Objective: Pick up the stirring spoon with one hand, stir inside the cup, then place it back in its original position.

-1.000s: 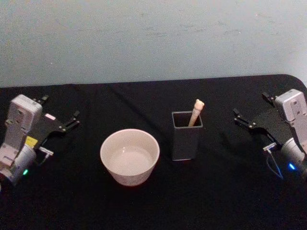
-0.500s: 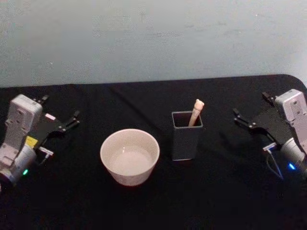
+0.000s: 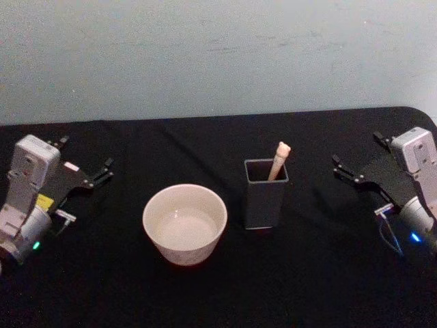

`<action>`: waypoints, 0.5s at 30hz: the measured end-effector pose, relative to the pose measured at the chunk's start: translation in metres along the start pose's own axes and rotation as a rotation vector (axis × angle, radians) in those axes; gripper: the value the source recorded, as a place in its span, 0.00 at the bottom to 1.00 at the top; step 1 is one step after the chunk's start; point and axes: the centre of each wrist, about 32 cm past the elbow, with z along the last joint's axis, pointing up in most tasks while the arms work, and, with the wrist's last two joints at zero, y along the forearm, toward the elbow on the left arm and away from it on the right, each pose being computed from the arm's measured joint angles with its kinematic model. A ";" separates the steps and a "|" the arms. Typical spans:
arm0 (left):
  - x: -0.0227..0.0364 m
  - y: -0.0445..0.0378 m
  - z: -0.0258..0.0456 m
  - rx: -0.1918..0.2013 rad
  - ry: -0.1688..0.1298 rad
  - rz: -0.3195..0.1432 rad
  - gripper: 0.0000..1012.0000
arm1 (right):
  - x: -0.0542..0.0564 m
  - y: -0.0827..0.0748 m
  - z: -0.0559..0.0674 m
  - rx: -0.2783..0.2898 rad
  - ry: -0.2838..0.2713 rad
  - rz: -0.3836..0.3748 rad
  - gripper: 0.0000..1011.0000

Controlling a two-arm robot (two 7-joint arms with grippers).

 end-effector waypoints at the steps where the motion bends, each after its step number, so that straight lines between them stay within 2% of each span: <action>1: 0.0000 0.0000 0.0000 0.000 0.000 0.000 0.99 | 0.000 0.000 0.000 0.000 0.000 0.000 0.99; 15: 0.0000 0.0000 0.0000 0.000 0.000 0.000 0.99 | 0.000 0.000 0.000 0.000 0.000 0.000 0.99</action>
